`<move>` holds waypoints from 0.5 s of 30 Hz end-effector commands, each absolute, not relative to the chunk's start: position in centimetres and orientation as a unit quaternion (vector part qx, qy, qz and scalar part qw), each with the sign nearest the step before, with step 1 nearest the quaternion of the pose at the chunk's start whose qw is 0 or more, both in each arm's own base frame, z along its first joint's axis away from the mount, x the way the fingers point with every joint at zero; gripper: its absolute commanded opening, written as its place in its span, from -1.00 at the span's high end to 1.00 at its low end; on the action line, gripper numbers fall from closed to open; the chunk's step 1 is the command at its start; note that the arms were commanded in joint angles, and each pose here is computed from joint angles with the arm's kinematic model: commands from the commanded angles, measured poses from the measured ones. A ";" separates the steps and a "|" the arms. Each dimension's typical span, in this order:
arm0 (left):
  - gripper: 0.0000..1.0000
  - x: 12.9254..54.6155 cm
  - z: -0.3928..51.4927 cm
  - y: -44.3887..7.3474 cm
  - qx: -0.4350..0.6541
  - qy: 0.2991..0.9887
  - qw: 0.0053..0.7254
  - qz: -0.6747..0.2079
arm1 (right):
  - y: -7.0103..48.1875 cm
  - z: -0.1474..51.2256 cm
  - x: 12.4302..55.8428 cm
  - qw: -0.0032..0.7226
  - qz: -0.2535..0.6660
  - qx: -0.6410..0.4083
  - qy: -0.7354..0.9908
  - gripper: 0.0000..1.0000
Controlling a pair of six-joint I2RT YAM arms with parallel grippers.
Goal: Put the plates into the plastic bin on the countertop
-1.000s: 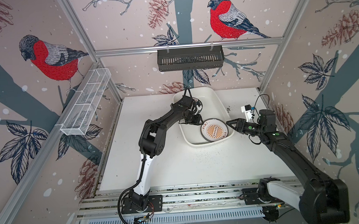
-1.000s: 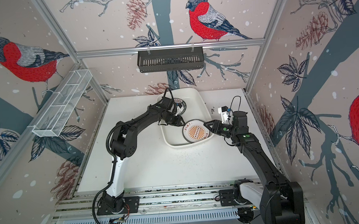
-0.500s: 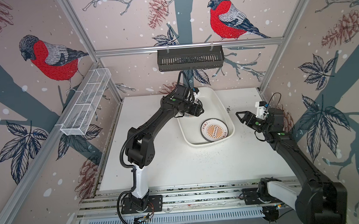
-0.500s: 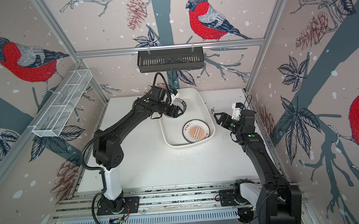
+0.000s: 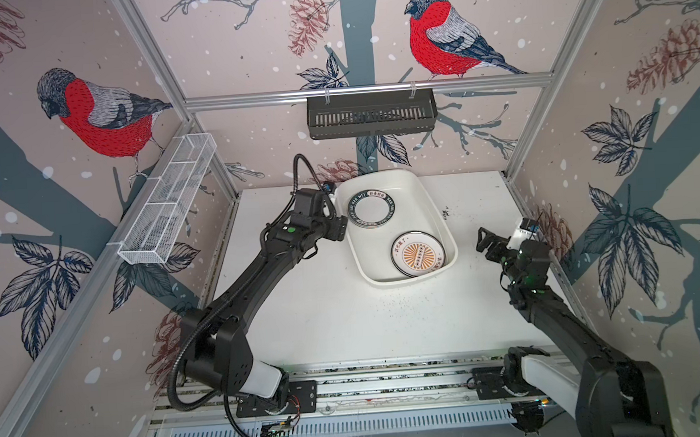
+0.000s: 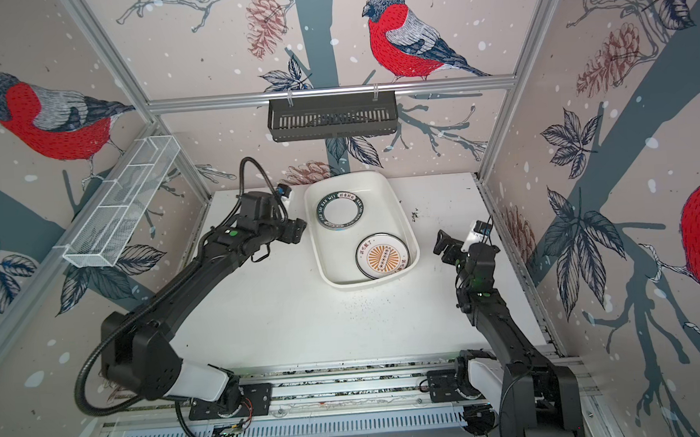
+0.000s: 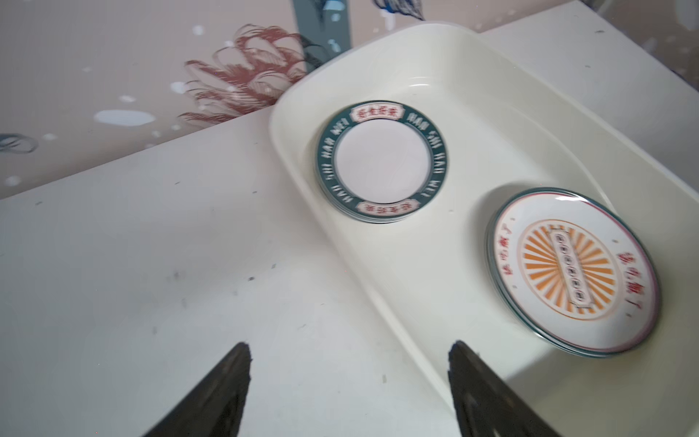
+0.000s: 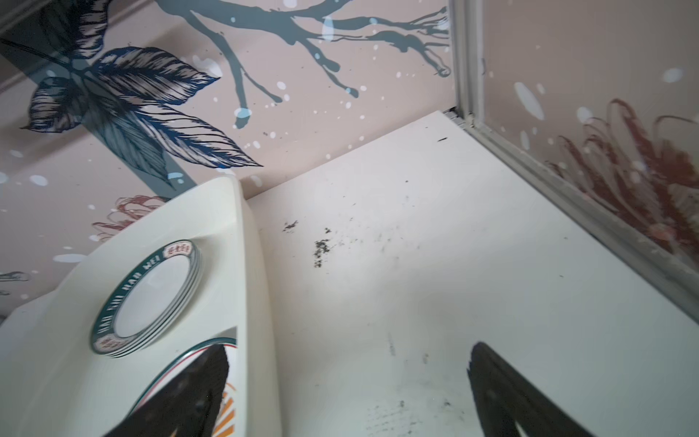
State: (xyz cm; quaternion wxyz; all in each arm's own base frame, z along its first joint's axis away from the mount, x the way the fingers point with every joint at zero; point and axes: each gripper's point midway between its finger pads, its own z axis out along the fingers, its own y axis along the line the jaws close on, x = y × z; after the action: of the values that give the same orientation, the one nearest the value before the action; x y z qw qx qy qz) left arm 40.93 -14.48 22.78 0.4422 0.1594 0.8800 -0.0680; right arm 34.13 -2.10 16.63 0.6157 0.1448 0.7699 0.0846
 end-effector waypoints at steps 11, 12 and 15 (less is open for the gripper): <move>-0.96 40.0 19.7 1.6 -0.061 0.787 0.614 0.001 | -4.2 16.4 32.6 0.711 -0.009 0.117 0.693 -0.99; -0.96 39.7 18.9 2.1 -0.063 0.786 0.615 0.009 | -4.3 16.6 32.7 0.719 -0.009 0.116 0.685 -0.99; -0.96 38.7 17.8 2.9 -0.064 0.764 0.642 0.020 | -4.1 15.8 33.1 0.708 -0.017 0.104 0.698 -0.99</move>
State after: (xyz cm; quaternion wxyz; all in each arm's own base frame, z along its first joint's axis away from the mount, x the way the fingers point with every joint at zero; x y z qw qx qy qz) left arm 37.84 2.10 13.78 0.5457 -0.0581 0.8358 0.0155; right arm 32.60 -4.02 12.03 0.6519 0.1170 0.7491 -0.0097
